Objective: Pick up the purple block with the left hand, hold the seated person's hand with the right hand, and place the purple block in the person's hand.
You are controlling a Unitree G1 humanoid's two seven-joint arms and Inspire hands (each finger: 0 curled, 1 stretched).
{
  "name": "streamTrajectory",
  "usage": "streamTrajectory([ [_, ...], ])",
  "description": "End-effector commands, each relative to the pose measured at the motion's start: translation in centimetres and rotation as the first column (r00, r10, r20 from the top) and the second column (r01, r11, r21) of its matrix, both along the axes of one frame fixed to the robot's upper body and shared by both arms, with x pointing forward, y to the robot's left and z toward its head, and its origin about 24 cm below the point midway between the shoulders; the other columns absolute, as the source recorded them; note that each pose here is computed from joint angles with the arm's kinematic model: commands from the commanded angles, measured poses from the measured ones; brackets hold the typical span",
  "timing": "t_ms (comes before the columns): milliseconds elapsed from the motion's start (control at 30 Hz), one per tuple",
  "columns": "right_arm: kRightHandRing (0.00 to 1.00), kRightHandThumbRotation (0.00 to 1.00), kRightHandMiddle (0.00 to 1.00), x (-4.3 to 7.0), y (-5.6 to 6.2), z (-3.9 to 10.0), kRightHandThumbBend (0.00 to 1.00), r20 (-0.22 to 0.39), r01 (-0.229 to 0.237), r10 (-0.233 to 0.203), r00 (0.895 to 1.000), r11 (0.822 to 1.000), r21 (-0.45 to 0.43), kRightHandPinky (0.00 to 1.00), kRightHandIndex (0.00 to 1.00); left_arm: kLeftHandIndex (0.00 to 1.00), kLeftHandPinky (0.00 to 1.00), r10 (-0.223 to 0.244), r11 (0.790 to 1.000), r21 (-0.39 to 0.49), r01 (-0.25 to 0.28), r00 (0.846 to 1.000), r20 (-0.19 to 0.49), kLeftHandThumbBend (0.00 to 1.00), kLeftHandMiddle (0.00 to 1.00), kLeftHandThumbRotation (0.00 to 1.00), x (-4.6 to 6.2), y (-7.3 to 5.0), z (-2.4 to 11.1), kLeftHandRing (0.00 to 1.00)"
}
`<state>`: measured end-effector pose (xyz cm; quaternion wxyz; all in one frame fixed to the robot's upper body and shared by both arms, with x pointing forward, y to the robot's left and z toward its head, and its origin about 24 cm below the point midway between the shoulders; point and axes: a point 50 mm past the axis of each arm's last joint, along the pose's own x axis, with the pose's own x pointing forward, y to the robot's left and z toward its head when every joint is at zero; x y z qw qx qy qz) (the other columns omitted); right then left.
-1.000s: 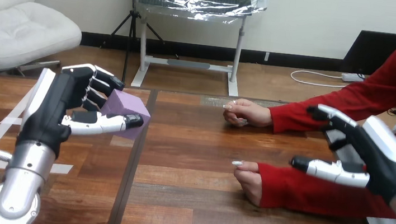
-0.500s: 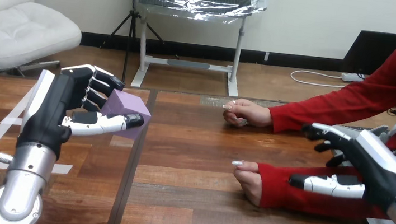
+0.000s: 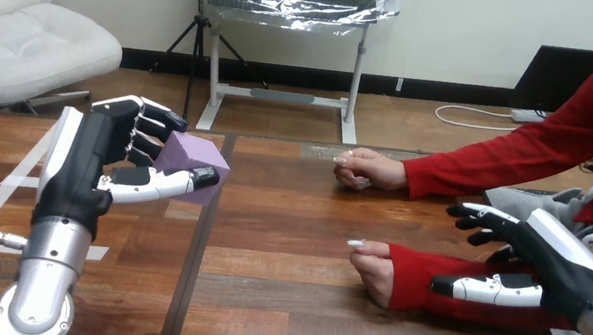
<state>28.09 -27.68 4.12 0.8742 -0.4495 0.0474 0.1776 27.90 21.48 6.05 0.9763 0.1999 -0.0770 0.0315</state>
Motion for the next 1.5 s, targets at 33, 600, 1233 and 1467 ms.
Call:
streamTrajectory([
  [33, 0.82, 0.55, 0.86, 2.2, 0.7, 2.8, 1.00, 0.083, -0.032, 0.033, 0.996, 0.999, -0.013, 0.67, 0.88, 0.42, 0.35, -0.033, 0.999, -0.036, 0.037, 0.993, 0.113, 0.61, 0.42, 0.00, 1.7, -0.9, 2.4, 0.39],
  [600, 0.86, 0.46, 0.88, 2.6, 0.9, 2.8, 1.00, 0.028, -0.052, 0.055, 0.998, 0.993, -0.110, 0.74, 0.88, 0.42, 0.34, -0.048, 0.998, -0.022, 0.050, 0.993, 0.109, 0.63, 0.42, 0.00, 1.9, -1.0, 2.2, 0.39],
  [1233, 0.89, 0.31, 0.89, 3.5, 1.3, 2.5, 1.00, 0.025, -0.081, 0.088, 0.996, 0.975, -0.207, 0.92, 0.86, 0.42, 0.33, -0.048, 0.998, -0.038, 0.052, 0.994, 0.096, 0.60, 0.41, 0.00, 1.8, -0.9, 2.2, 0.38],
  [1467, 0.87, 0.25, 0.87, 3.8, 1.5, 2.3, 1.00, 0.021, -0.082, 0.090, 0.996, 0.965, -0.249, 0.90, 0.84, 0.42, 0.33, -0.049, 0.997, -0.048, 0.054, 0.994, 0.096, 0.60, 0.41, 0.00, 1.7, -0.8, 2.1, 0.38],
])
